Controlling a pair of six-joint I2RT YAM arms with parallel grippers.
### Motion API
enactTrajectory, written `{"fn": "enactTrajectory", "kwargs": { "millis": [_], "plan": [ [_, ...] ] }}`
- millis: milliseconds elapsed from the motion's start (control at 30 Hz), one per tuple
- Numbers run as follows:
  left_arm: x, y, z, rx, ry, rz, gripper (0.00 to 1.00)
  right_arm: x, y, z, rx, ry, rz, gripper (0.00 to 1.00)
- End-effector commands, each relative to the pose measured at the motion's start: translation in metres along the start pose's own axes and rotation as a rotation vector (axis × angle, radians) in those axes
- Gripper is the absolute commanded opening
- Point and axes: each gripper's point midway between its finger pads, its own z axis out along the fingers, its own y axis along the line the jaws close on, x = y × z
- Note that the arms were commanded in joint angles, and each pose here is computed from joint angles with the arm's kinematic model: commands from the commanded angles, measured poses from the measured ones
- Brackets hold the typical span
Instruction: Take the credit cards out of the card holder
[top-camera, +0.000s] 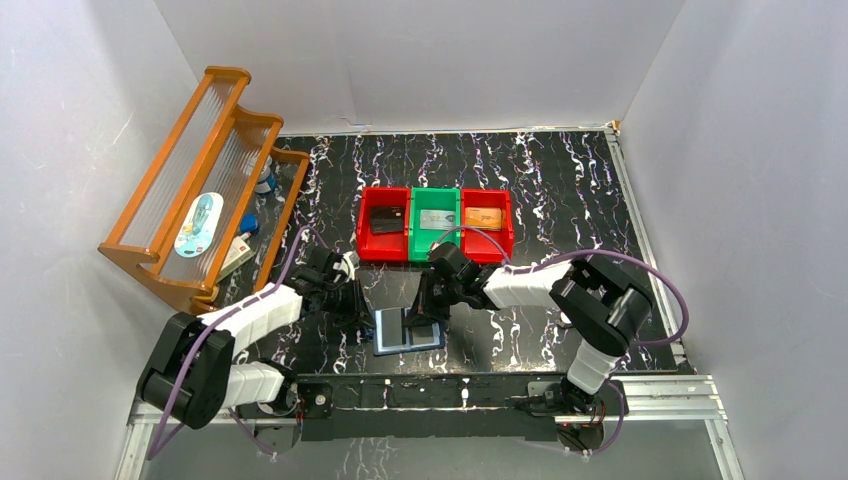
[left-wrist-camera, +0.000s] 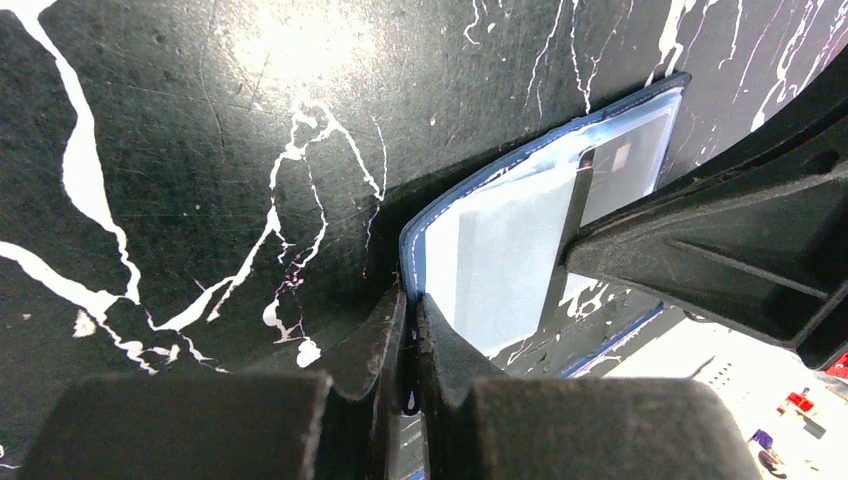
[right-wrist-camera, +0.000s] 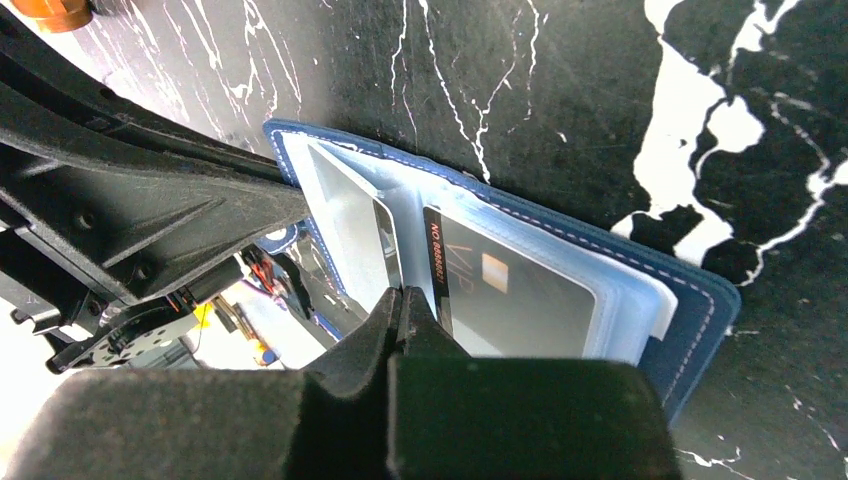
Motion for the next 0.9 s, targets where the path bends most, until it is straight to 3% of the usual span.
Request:
{"fn": "enactTrajectory", "kwargs": {
  "millis": [0, 167, 233, 367, 467, 667, 867],
  "plan": [
    [-0.002, -0.007, -0.009, 0.010, -0.018, 0.010, 0.00, -0.011, 0.001, -0.010, 0.013, -0.058, -0.009, 0.00],
    [-0.008, -0.009, -0.014, -0.001, -0.040, 0.017, 0.00, -0.010, -0.002, -0.008, 0.021, -0.046, -0.002, 0.00],
    [-0.010, -0.011, -0.015, 0.002, -0.048, 0.018, 0.12, -0.010, -0.003, -0.006, 0.021, -0.038, 0.000, 0.00],
    [-0.016, -0.018, -0.018, 0.024, -0.068, 0.037, 0.46, -0.008, -0.004, -0.002, 0.020, -0.024, 0.002, 0.00],
    [-0.016, -0.025, -0.018, 0.061, -0.061, 0.059, 0.57, -0.008, -0.004, 0.000, 0.017, -0.015, 0.003, 0.00],
    [-0.008, -0.022, -0.007, 0.066, 0.018, 0.073, 0.60, -0.007, -0.005, 0.002, 0.015, -0.008, 0.002, 0.00],
    [0.000, -0.011, 0.003, -0.093, 0.077, 0.155, 0.60, -0.006, -0.005, 0.002, 0.015, -0.007, 0.002, 0.00]
  ]
}}
